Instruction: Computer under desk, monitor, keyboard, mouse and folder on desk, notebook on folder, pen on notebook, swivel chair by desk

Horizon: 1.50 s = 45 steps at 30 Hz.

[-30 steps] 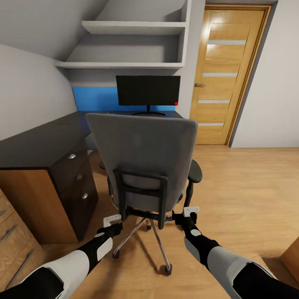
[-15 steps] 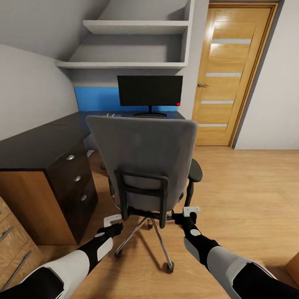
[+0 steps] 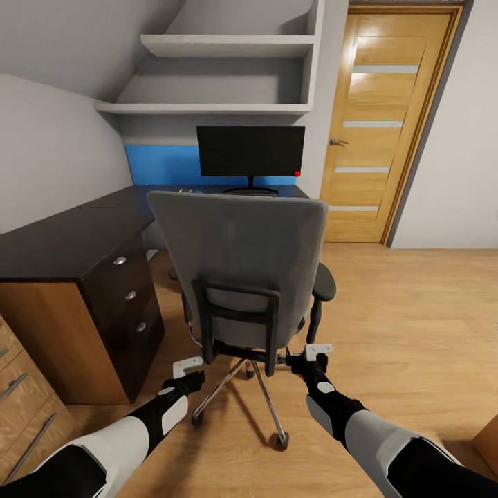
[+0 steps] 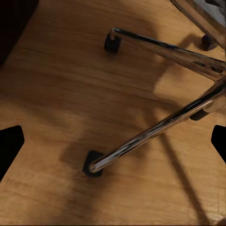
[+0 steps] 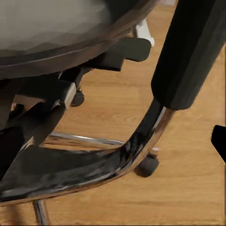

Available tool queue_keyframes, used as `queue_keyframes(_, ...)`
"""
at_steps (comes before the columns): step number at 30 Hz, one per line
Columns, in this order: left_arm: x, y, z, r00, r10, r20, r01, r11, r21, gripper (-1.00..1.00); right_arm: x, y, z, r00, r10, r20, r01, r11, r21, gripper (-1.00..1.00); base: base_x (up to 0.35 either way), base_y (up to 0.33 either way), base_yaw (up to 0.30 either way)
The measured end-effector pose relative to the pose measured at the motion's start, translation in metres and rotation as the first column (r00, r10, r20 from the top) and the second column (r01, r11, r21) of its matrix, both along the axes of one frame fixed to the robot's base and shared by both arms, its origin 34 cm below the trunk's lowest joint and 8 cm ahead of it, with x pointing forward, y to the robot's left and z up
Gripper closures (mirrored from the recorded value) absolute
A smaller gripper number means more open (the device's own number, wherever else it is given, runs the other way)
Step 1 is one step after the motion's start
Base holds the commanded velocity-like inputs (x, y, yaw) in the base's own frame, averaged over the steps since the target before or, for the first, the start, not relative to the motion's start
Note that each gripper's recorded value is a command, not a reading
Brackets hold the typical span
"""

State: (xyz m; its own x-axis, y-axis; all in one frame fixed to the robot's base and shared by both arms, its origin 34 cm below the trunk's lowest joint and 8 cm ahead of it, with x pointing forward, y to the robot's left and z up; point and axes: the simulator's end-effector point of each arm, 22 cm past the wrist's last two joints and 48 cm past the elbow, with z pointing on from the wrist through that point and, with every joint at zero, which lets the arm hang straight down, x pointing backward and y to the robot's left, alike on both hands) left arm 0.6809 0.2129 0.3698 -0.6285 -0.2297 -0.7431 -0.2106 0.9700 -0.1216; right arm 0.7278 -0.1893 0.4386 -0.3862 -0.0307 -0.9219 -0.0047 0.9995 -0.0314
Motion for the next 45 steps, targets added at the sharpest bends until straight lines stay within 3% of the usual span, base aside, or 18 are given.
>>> queue_keyframes(16,0.000,0.000,0.000,1.000,0.000,0.001,0.000,1.000,0.000,-1.00,0.000,0.000,0.000,1.000,-0.004,0.000,0.004,1.000,0.002,-1.00,-0.218,0.000,0.000)
queue_keyframes(23,0.000,-0.001,0.000,1.000,-0.002,0.000,0.002,1.000,-0.001,-1.00,0.000,-0.006,0.004,0.998,-0.054,0.014,0.054,0.998,-0.017,-1.00,-0.005,0.000,0.000)
queue_keyframes(29,0.000,-0.001,0.000,1.000,-0.002,-0.002,0.002,1.000,0.000,-1.00,-0.009,0.021,0.013,0.991,-0.102,0.082,0.101,0.995,0.015,-1.00,0.000,0.000,0.000)
queue_keyframes(34,-0.001,-0.002,0.000,1.000,-0.004,-0.002,0.004,1.000,0.000,-1.00,-0.016,0.038,0.010,0.994,-0.075,0.083,0.076,0.997,0.001,-1.00,0.000,0.000,0.000)
queue_keyframes(45,-0.001,-0.002,0.000,1.000,-0.004,-0.002,0.004,1.000,0.000,-1.00,-0.026,0.043,0.000,0.996,-0.038,0.078,0.041,0.998,-0.039,-1.00,0.000,0.000,0.000)
